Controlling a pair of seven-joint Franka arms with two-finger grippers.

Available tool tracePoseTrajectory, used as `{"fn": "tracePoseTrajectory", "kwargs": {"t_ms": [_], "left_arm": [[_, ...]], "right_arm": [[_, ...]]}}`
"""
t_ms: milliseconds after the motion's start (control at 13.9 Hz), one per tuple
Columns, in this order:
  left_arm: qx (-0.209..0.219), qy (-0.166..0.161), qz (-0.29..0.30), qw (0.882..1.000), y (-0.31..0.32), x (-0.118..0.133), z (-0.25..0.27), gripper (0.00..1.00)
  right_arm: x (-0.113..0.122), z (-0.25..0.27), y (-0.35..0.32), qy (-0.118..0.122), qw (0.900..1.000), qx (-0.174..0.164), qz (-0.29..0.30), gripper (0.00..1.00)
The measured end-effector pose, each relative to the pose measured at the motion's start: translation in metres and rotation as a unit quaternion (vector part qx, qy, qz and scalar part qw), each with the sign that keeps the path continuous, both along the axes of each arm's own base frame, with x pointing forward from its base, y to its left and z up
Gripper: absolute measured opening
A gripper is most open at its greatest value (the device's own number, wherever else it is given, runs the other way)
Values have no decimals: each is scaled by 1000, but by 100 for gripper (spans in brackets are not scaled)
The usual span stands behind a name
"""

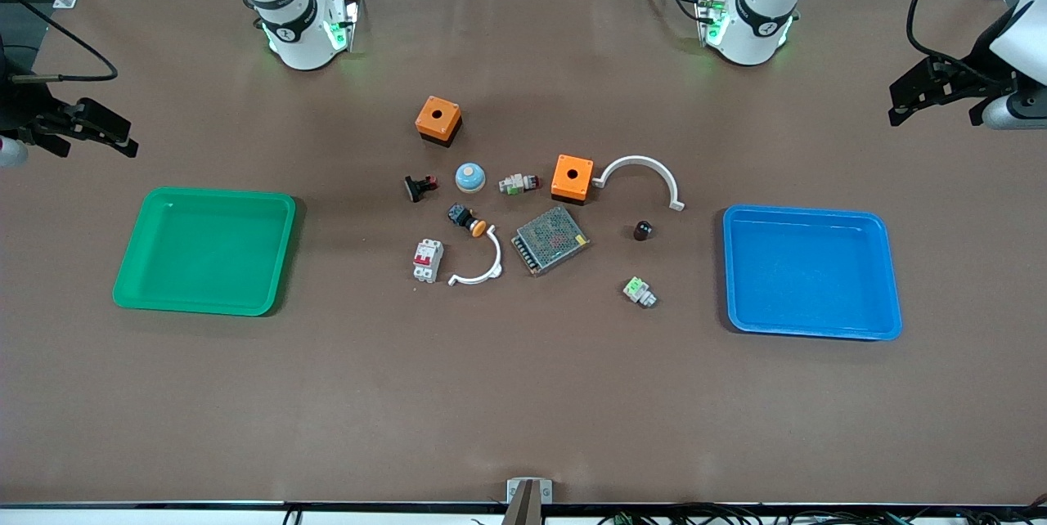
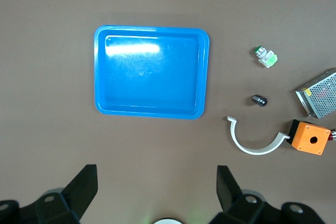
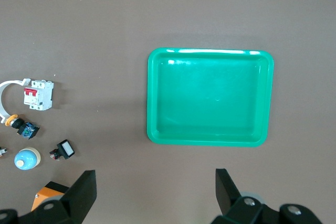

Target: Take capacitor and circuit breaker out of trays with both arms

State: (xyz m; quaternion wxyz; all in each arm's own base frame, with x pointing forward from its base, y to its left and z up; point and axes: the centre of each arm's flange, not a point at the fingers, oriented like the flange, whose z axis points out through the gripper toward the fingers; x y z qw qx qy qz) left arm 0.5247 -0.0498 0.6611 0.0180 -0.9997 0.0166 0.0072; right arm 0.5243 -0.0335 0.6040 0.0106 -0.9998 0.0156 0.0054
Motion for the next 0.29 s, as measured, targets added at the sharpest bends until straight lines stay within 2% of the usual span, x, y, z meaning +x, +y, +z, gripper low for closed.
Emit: {"fn": "tracePoseTrajectory", "kwargs": {"t_ms": [288], "left_arm": [[0, 0, 0, 1000, 0, 0, 0, 100]], "right_arm": [[0, 0, 0, 2, 1000, 0, 0, 100]]}}
